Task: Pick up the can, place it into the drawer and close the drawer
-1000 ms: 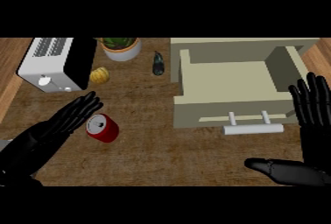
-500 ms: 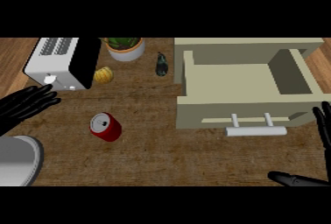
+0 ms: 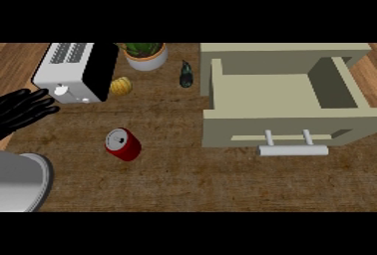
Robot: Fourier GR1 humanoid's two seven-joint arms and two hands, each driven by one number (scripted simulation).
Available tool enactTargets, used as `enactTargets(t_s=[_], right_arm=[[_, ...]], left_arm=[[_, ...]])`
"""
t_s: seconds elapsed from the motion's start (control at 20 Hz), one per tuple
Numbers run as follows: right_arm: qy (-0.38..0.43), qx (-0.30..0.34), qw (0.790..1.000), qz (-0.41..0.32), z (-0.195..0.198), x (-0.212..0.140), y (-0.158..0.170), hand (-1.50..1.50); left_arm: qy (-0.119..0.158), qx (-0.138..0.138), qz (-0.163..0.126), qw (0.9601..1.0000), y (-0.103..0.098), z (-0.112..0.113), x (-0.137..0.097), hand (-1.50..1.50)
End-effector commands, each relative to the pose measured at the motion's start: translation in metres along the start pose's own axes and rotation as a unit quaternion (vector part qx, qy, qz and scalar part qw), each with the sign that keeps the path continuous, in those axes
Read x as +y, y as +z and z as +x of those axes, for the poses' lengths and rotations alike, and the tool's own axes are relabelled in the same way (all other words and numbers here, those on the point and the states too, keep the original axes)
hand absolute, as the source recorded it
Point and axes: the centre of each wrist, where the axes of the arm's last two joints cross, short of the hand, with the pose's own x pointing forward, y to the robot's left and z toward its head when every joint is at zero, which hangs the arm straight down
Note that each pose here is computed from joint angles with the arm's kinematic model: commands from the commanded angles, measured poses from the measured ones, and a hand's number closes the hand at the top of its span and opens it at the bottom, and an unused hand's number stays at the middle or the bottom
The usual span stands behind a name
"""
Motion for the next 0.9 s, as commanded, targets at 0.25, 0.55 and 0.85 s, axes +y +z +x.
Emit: enactTargets(t_s=[0.25, 0.55, 0.85], right_arm=[[-0.006, -0.007, 1.000, 0.019, 0.002, -0.012, 0.021, -1.50], [-0.002, -0.002, 1.000, 0.012, 0.002, -0.032, 0.027, -1.50], [0.000, -0.004, 1.000, 0.010, 0.004, -0.042, 0.034, -1.50]], left_arm=[[0.083, 0.042, 0.036, 0.9950, 0.006, 0.003, 0.023, -1.50], [0.116, 0.065, 0.027, 0.9907, -0.007, -0.013, 0.012, -1.50], [0.136, 0.083, 0.019, 0.9870, -0.032, -0.027, 0.007, -1.50]])
